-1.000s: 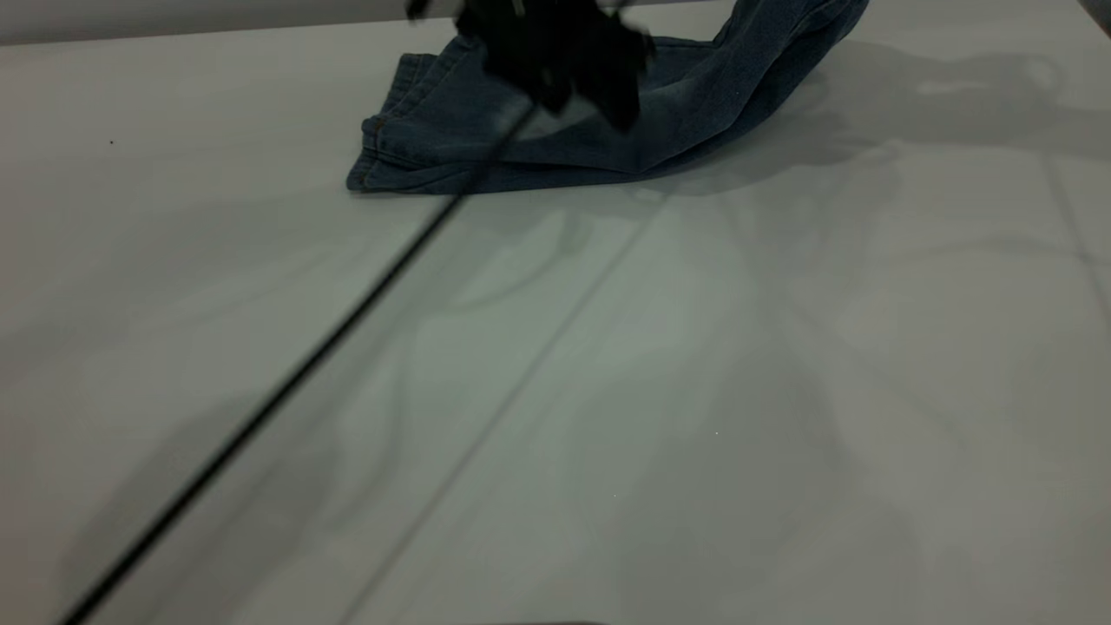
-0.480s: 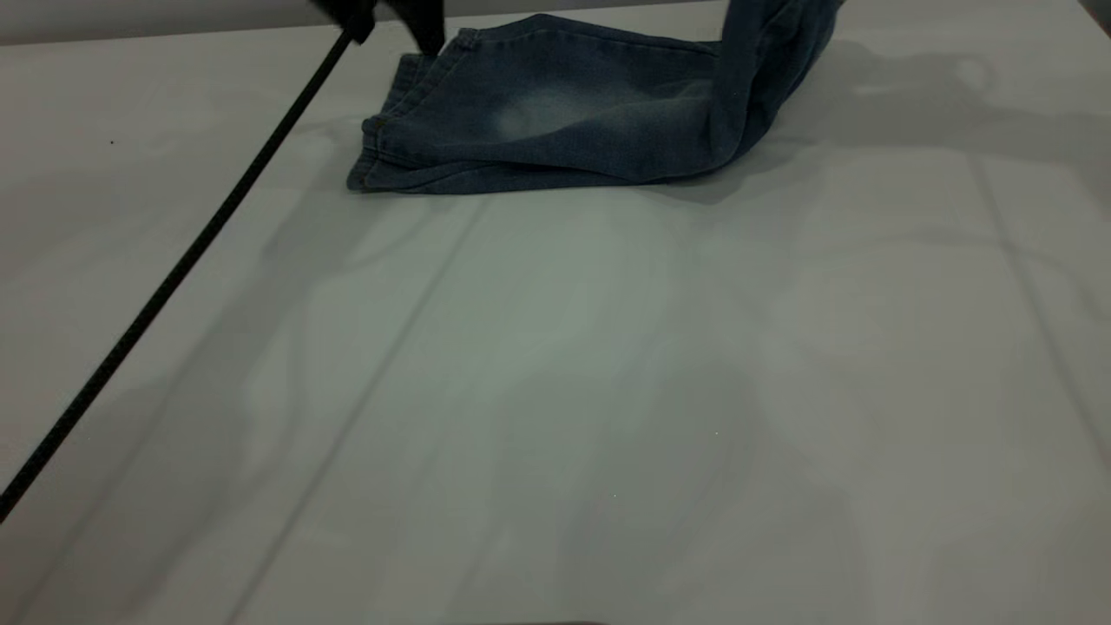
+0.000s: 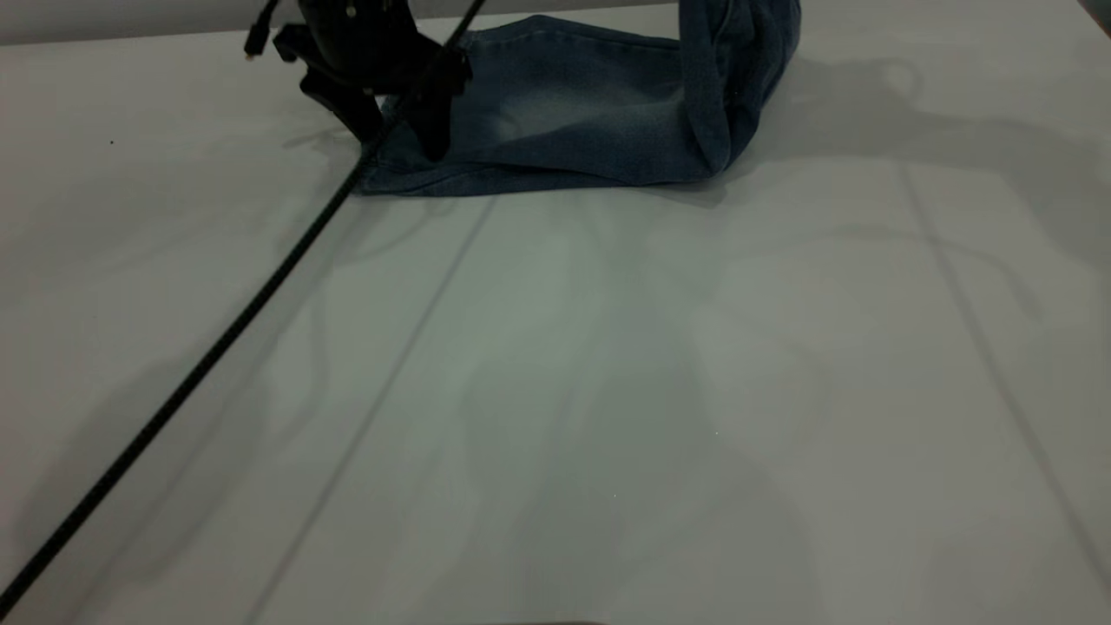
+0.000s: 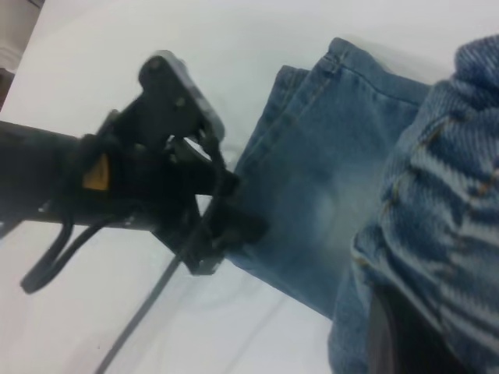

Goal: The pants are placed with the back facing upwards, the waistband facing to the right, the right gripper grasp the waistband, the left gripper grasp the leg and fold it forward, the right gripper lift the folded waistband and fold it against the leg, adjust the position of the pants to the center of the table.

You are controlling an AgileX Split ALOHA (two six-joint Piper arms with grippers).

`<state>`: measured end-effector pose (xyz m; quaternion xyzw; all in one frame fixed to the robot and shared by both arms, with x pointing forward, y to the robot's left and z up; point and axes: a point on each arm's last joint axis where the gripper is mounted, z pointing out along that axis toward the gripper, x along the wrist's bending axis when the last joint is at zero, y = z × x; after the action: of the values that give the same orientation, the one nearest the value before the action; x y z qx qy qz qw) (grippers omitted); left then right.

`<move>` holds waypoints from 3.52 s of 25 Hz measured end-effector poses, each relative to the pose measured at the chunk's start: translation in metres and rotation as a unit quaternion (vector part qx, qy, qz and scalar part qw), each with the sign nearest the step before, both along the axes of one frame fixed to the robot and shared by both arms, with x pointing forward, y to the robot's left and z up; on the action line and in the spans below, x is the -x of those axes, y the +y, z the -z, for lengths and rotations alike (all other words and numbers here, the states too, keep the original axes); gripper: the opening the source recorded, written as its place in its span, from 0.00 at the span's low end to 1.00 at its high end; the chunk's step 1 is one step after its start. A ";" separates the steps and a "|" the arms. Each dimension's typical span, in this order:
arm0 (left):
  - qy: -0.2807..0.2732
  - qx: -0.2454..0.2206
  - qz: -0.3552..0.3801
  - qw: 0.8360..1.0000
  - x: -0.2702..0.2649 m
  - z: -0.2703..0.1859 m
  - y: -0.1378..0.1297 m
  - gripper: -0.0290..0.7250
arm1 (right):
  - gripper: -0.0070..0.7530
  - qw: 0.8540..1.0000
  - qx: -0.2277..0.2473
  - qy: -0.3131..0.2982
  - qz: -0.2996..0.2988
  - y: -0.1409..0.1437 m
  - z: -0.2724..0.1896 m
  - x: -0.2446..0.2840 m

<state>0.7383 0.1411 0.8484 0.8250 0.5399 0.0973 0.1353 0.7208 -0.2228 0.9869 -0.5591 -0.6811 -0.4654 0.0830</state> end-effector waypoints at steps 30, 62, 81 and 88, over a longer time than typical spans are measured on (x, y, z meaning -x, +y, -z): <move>-0.095 -0.040 -0.060 0.993 -0.030 -0.145 0.035 0.72 | 0.12 0.996 0.013 -0.078 0.036 0.127 0.073 -0.007; -0.038 -0.051 0.374 0.925 -0.017 -0.030 -0.042 0.72 | 0.76 0.978 0.183 0.086 0.045 -0.004 0.066 -0.003; 0.025 -0.029 0.270 0.962 0.026 -0.007 -0.124 0.72 | 0.76 0.979 0.176 0.087 0.054 -0.005 0.062 -0.003; -0.005 -0.049 0.283 0.958 0.024 -0.034 -0.123 0.72 | 0.76 0.977 0.173 0.091 0.082 -0.033 0.062 -0.007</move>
<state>0.7140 0.0184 0.8822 0.9492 0.2785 0.0854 0.1189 0.7276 -0.2554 0.9250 -0.6592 -0.6926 -0.2928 0.0080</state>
